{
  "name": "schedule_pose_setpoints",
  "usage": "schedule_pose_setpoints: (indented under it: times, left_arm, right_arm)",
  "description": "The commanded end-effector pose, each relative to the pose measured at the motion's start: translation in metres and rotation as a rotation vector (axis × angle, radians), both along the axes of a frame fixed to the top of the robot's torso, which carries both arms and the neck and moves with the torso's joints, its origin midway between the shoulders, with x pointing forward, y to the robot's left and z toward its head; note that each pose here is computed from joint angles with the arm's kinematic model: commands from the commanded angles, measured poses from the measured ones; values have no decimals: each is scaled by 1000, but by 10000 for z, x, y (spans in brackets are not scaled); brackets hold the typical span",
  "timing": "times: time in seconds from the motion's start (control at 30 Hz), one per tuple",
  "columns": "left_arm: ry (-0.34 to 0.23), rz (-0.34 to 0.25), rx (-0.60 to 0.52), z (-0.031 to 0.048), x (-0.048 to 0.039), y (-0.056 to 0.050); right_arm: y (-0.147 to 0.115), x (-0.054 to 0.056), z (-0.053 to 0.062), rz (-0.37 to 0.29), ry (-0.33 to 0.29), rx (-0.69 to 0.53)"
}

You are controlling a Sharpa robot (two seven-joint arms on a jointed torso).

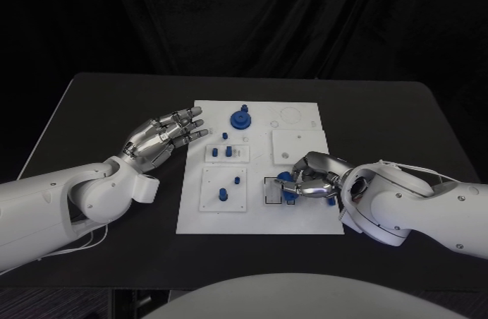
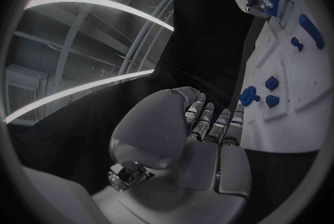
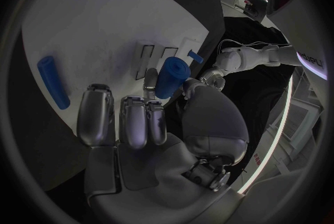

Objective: Assemble the parts on the task board

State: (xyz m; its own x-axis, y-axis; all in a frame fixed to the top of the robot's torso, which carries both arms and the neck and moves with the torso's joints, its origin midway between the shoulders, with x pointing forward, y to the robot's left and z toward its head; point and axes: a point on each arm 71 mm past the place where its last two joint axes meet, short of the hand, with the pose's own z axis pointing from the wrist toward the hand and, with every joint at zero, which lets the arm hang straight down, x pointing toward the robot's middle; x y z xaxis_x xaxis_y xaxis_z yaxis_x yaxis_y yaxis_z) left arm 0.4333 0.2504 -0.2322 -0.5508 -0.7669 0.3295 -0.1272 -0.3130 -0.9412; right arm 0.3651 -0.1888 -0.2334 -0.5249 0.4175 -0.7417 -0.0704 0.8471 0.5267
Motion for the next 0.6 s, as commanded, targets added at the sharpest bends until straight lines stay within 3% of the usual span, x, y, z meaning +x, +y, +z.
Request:
schedule_pose_setpoints:
  times: [0.03,0.6]
  left_arm:
    - [-2,-10,-16,5,-2,-15]
    - [0,-12,-14,-6,16,-13]
  right_arm:
    - [18,11,1,-6,3,14]
    - [62,38,-42,5,28,-14]
